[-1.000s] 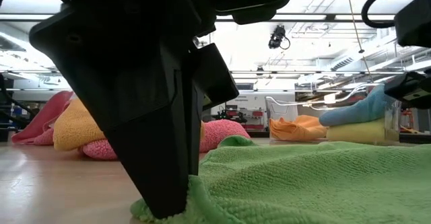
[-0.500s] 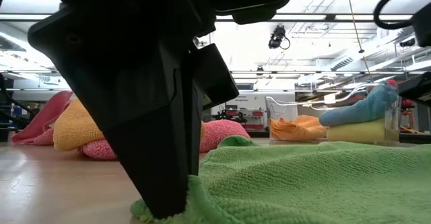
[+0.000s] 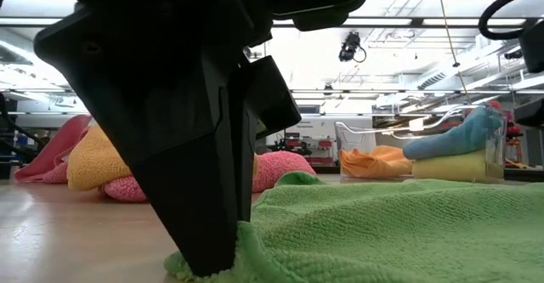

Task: Fold microfiber towels
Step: Fold the green towel

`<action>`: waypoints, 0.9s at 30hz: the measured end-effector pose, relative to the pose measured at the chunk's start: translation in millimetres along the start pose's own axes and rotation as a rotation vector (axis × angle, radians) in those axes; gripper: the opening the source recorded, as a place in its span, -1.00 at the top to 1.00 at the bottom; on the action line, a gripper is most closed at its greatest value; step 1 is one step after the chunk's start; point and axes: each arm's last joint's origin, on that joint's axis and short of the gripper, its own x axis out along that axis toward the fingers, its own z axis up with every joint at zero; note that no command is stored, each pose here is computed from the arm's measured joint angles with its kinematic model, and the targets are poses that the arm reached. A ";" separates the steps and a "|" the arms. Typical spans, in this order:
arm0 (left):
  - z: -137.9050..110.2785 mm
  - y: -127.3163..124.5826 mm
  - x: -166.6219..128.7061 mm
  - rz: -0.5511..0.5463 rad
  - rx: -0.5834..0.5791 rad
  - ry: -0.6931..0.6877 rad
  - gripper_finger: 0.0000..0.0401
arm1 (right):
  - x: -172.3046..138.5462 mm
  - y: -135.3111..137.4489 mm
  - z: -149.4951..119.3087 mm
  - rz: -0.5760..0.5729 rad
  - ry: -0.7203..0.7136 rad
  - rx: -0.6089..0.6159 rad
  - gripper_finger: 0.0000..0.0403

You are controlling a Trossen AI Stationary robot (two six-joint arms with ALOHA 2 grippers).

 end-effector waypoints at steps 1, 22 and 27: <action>0.0 0.2 0.0 0.000 -0.005 0.000 0.90 | -2.2 1.5 1.4 -0.006 0.006 -0.002 0.98; 12.0 -0.7 -60.9 -0.045 -0.115 -0.039 0.90 | -77.7 78.9 6.2 0.104 0.100 -0.051 1.00; 21.0 -16.5 -62.9 -0.146 -0.167 -0.134 0.96 | -83.8 100.6 -15.6 0.184 0.094 0.014 1.00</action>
